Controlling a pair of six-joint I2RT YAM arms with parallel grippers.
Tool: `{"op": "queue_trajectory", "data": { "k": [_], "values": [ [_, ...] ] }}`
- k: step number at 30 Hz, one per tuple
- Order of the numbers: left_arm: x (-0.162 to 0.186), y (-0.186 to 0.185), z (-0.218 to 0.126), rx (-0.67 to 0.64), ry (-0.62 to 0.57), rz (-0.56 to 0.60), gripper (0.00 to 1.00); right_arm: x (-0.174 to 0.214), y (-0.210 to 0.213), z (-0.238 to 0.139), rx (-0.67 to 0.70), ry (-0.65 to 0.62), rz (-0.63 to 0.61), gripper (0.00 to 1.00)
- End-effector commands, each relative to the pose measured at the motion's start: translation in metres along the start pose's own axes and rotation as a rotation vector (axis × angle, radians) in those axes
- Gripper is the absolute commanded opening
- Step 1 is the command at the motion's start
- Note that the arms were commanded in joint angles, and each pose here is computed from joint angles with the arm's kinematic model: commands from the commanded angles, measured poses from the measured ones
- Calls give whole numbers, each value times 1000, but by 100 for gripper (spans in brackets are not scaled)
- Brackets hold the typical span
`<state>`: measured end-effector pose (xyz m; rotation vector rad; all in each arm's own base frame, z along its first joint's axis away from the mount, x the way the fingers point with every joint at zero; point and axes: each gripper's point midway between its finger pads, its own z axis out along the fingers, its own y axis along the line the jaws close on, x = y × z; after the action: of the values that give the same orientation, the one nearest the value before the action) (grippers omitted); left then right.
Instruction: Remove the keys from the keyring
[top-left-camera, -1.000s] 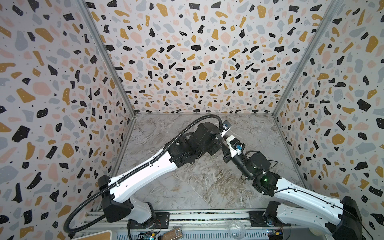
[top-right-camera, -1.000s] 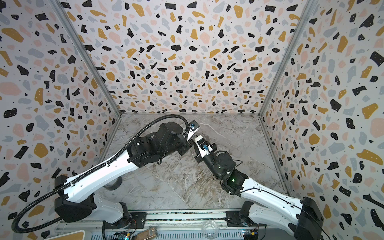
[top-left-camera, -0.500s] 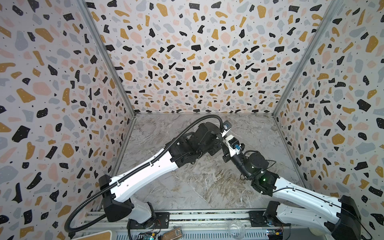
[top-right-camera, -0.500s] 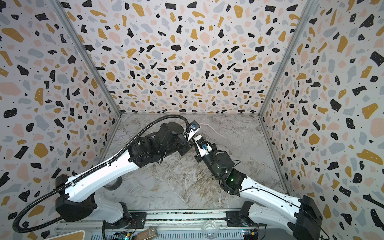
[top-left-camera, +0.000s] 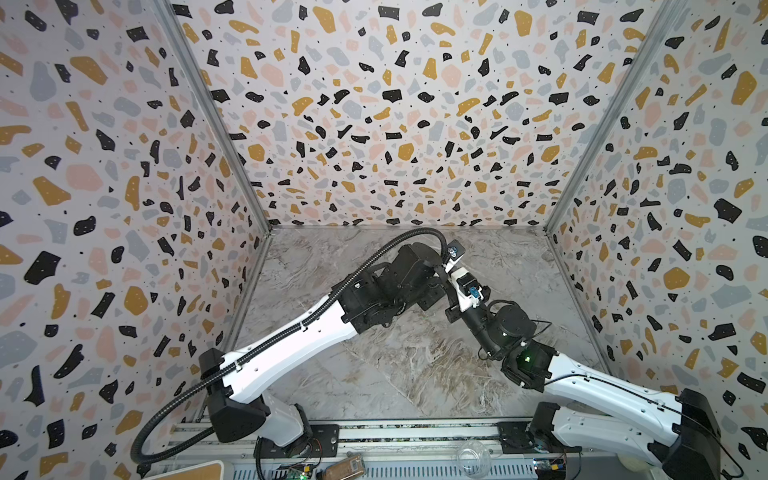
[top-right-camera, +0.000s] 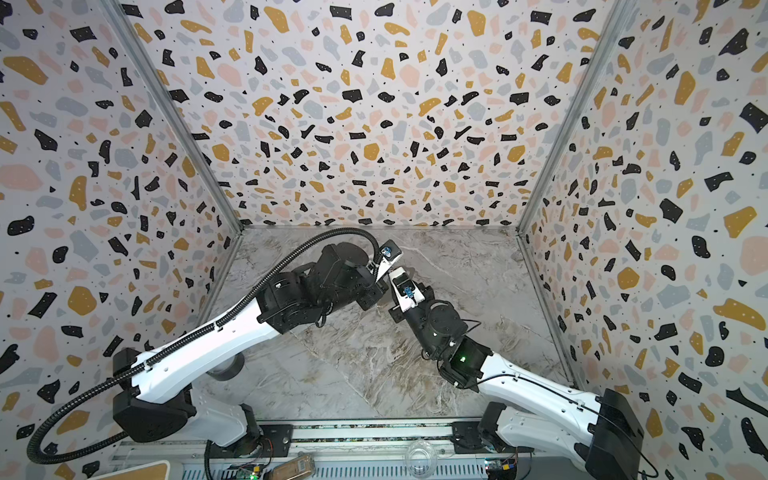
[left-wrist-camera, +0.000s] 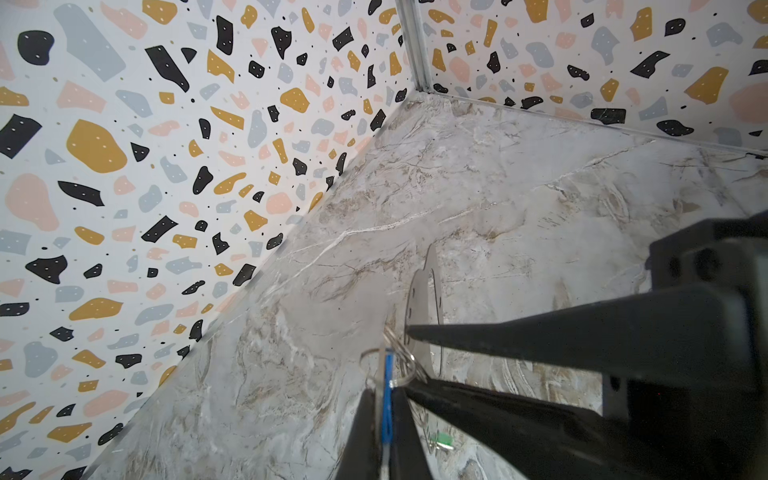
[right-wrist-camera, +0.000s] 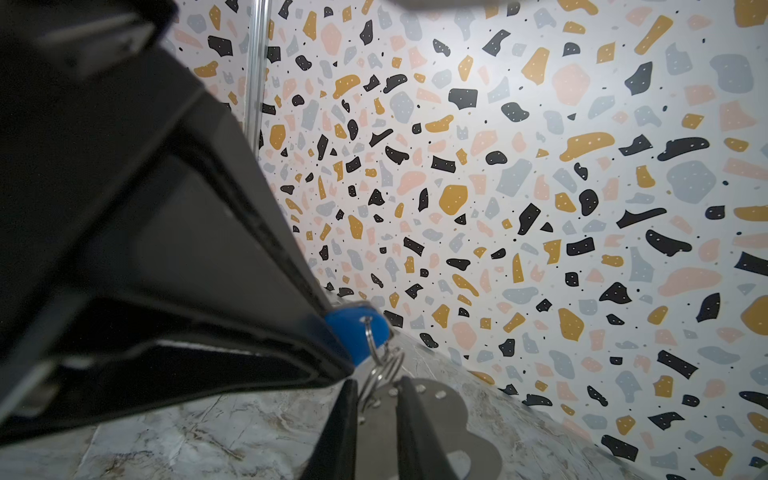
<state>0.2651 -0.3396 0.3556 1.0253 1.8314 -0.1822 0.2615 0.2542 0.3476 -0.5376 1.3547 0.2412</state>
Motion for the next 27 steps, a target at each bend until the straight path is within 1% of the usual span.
{"op": "queue_trajectory", "data": {
  "k": [1, 15, 27],
  "values": [
    [-15, 1, -7, 4, -46, -19, 0, -26, -12, -3, 40, -62, 34, 19],
    [-12, 1, -6, 1, -40, -21, 0, -25, -13, -6, 46, -69, 38, 14],
    [-13, 5, -10, -16, -57, -23, 0, -22, -11, -11, 33, -80, 29, 5]
  ]
}}
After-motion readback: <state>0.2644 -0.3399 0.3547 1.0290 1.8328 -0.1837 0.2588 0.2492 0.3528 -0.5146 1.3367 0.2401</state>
